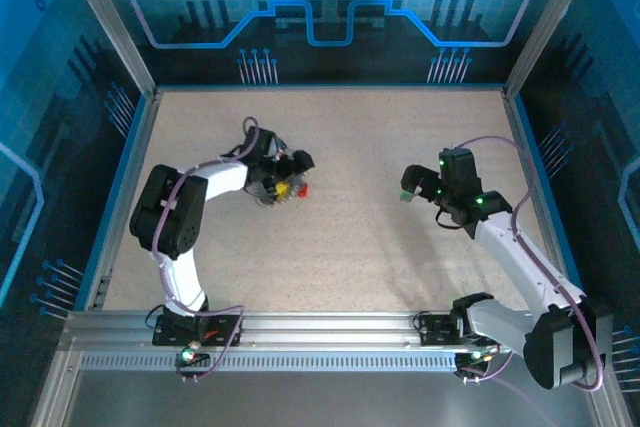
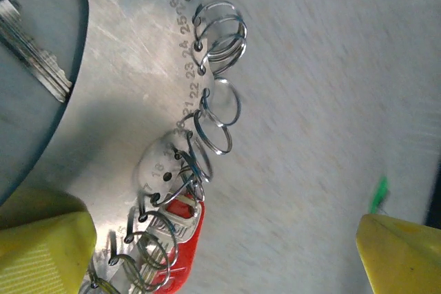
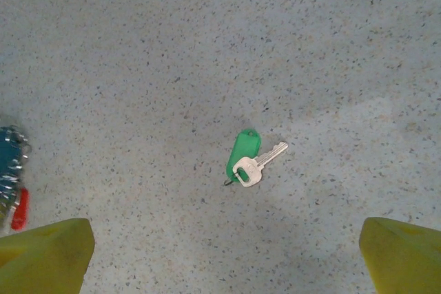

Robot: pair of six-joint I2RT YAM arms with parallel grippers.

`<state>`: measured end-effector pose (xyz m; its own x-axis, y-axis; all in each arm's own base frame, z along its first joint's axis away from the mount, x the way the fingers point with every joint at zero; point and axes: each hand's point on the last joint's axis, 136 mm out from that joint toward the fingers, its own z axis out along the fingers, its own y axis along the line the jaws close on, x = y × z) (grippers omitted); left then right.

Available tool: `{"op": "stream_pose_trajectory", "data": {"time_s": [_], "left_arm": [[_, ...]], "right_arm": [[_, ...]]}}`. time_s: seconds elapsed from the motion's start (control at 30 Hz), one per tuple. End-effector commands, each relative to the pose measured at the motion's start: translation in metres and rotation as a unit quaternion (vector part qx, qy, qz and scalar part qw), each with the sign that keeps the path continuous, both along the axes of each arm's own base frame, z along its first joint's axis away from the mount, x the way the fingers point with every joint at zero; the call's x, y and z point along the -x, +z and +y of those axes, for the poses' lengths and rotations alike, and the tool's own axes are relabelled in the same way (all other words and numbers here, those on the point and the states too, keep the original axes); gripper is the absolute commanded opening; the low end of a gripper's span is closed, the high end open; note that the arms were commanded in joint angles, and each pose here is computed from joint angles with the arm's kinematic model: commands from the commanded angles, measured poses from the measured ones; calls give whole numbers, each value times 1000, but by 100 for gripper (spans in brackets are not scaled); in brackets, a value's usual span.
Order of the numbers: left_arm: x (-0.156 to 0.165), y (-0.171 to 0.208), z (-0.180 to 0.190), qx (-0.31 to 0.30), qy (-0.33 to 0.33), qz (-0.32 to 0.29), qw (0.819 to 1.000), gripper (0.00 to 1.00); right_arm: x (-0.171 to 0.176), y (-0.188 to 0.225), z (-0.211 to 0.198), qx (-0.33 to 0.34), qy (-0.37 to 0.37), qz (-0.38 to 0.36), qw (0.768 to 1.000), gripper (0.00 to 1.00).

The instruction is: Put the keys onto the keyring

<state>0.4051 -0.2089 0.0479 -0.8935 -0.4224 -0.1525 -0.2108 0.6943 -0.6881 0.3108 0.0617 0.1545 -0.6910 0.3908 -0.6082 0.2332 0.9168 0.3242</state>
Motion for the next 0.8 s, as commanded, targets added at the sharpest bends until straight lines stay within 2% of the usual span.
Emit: {"op": "stream_pose_trajectory", "data": {"time_s": [0.0, 0.1, 0.17, 0.23, 0.37, 0.47, 0.57, 0.67, 0.77], "left_arm": [[58, -30, -34, 45, 8, 100, 994, 99], [81, -25, -59, 57, -18, 104, 993, 99], [88, -12, -66, 74, -33, 107, 991, 99], [89, 6, -61, 72, -37, 90, 993, 99], [87, 52, -41, 19, -75, 30, 997, 99], [76, 90, -14, -18, -90, -21, 996, 99], [62, 112, 31, -66, -69, -88, 992, 99], [46, 119, 80, -83, -15, -116, 990, 99], [43, 112, 114, -101, 41, -116, 987, 99]], "right_arm": [[-2, 7, 5, 14, 19, -9, 1000, 100], [-2, 3, 16, 15, 66, -11, 998, 99], [-1, 0, 33, 9, 125, -9, 992, 96], [4, -7, 49, 9, 174, 6, 985, 89], [22, -24, 86, 28, 265, 47, 963, 70], [41, -29, 124, -12, 321, 74, 944, 56], [56, -30, 174, -62, 374, 101, 920, 37], [63, -38, 220, -88, 396, 115, 907, 36], [61, -51, 249, -73, 392, 126, 908, 36]]}}
